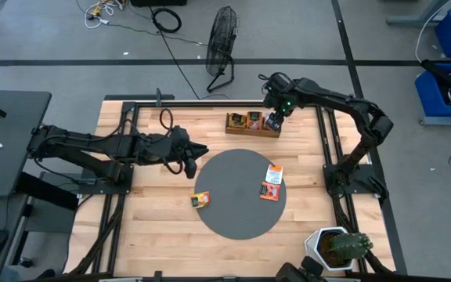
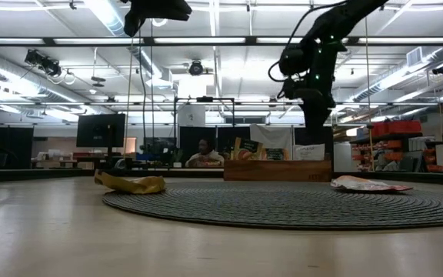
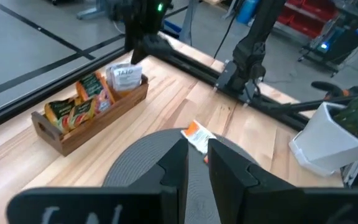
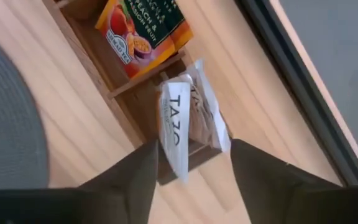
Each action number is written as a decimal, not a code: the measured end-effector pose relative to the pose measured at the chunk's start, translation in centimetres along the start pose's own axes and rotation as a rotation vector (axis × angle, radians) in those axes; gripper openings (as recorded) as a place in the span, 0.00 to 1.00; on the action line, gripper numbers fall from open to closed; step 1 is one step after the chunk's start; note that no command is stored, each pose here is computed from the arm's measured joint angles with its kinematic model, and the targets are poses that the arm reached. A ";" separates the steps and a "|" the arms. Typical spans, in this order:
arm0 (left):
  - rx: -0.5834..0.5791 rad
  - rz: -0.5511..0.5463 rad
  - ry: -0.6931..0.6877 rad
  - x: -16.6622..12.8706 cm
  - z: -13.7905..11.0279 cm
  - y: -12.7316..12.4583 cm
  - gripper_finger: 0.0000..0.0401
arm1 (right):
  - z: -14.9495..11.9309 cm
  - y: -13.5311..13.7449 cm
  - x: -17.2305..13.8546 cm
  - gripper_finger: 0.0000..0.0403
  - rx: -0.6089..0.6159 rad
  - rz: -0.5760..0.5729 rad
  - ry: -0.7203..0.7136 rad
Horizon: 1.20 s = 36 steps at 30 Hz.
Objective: Pick & Place Tea
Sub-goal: Put the white tea bag into the right section of the wooden organizer
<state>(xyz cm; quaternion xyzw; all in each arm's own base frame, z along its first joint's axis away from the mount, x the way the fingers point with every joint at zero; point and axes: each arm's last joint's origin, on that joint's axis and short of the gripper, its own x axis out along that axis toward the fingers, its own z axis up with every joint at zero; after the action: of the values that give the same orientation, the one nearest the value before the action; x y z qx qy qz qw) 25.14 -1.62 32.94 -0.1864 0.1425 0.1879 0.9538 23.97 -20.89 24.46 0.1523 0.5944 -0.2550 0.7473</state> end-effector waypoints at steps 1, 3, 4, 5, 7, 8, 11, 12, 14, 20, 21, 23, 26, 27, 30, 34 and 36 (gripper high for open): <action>0.003 0.004 0.007 0.0 -0.1 0.0 0.16 | 0.1 0.0 -0.4 0.53 0.017 0.003 0.006; 0.010 0.011 0.020 0.0 -0.2 0.1 0.16 | -0.1 0.0 -1.1 0.56 0.048 0.010 0.025; 0.013 0.016 0.028 0.0 -0.3 0.2 0.16 | -0.3 0.1 -1.4 0.56 0.065 0.013 0.033; 0.017 0.020 0.036 0.0 -0.4 0.2 0.16 | -0.6 0.3 -1.9 0.57 0.082 0.013 0.035; 0.023 0.027 0.049 0.0 -0.5 0.3 0.16 | -1.1 0.7 -2.9 0.57 0.129 0.017 0.022; 0.027 0.030 0.055 0.0 -0.5 0.3 0.16 | -1.4 1.1 -3.4 0.57 0.151 0.020 0.019; 0.030 0.040 0.062 0.0 -0.6 0.5 0.16 | -2.8 2.7 -4.9 0.57 0.206 0.034 0.005; 0.029 0.046 0.063 0.1 -0.5 0.6 0.16 | -3.3 3.4 -5.4 0.57 0.219 0.041 -0.005; 0.026 0.058 0.062 0.2 -0.4 0.9 0.16 | -4.3 4.7 -5.9 0.57 0.243 0.061 -0.007; 0.010 0.094 0.049 0.5 0.0 1.8 0.16 | -6.7 9.1 -4.7 0.57 0.288 0.136 0.053; 0.008 0.099 0.047 0.5 0.1 1.9 0.16 | -7.2 9.8 -4.2 0.57 0.292 0.137 0.070; 0.006 0.104 0.046 0.6 0.1 2.0 0.16 | -7.9 10.9 -2.9 0.57 0.322 0.143 0.085; 0.013 0.086 0.056 0.6 0.1 2.0 0.16 | -9.4 11.5 -0.7 0.57 0.389 0.124 0.129; 0.020 0.083 0.058 0.6 0.1 2.0 0.16 | -9.9 11.6 0.0 0.57 0.411 0.122 0.145; 0.024 0.080 0.059 0.6 0.1 2.0 0.16 | -11.4 11.6 2.0 0.57 0.461 0.150 0.216; 0.021 0.076 0.061 0.6 0.1 2.0 0.16 | -12.3 11.7 3.8 0.57 0.527 0.211 0.207; 0.020 0.068 0.065 0.6 0.1 2.0 0.16 | -12.4 11.8 4.5 0.57 0.566 0.227 0.183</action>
<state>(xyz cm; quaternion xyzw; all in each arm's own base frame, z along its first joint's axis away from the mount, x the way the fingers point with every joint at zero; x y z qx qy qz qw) 24.86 0.32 32.24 -0.1779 0.1815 0.2125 0.9435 21.26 -5.47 16.19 0.4417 0.5437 -0.3105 0.6426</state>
